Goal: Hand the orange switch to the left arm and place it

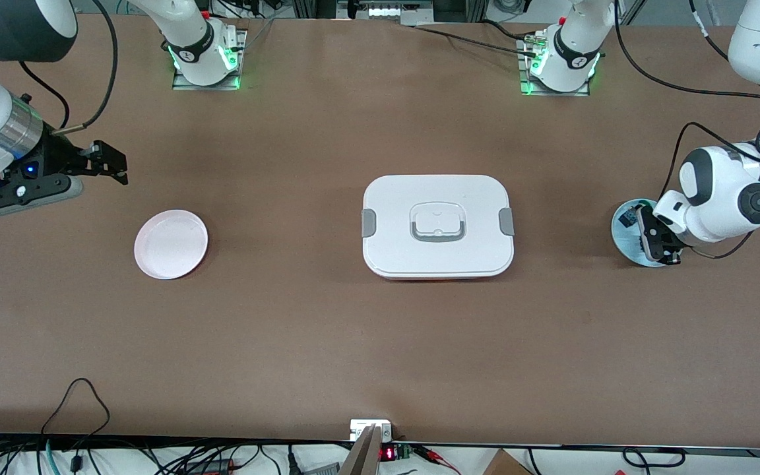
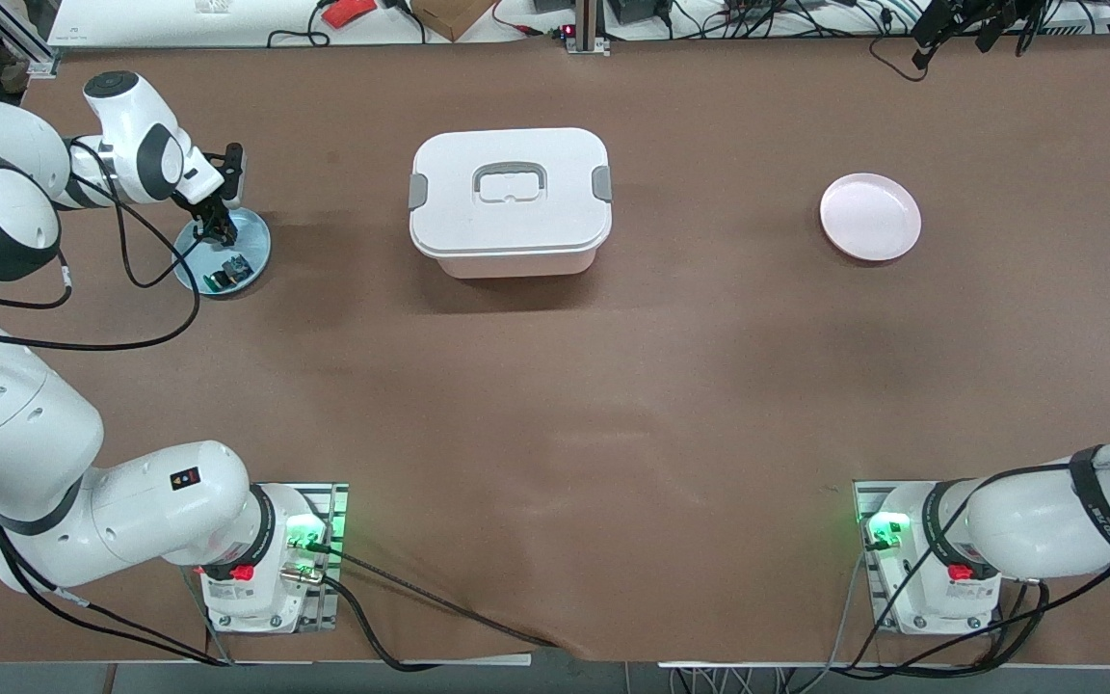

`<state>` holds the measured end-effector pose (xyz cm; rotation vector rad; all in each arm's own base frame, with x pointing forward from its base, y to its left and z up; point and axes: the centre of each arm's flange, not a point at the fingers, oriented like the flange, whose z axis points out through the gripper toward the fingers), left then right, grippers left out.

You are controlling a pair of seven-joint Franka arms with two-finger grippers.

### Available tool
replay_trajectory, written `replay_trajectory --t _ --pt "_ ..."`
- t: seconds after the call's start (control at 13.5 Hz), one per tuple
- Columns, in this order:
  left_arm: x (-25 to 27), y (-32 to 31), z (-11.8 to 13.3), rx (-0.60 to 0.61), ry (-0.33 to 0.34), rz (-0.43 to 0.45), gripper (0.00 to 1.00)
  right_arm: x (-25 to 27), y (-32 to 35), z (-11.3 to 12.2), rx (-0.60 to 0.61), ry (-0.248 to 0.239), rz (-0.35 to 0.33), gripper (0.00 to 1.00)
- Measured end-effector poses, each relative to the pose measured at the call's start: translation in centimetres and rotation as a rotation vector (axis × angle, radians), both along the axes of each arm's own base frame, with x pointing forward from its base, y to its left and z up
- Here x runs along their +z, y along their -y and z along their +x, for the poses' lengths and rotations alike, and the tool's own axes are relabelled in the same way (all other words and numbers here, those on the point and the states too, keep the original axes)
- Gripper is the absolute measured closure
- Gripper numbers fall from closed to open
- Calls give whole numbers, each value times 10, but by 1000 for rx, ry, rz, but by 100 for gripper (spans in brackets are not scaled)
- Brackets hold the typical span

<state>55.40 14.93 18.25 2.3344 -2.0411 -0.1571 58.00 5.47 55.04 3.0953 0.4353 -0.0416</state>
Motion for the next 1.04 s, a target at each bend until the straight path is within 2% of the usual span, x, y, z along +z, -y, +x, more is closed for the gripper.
replay_trajectory --t 0.07,0.15,0.52,0.59,0.81,1.04 --pt "0 0 0 -4 0 0 63 -3 2 1 -3 -1 0 0" --pt "0 0 0 -18 -3 -2 56 -3 2 1 -3 -1 0 0" --pt "30 1 11 -51 -78 -5 5 4 -4 -4 9 -7 33 0" --pt "46 0 16 -51 -95 -2 0 6 -5 -9 12 -23 35 0" --pt "106 2 37 -24 -164 8 0 14 -4 -16 12 -37 37 0" --pt "161 -5 46 141 -241 43 0 14 -5 -16 3 -36 37 0"
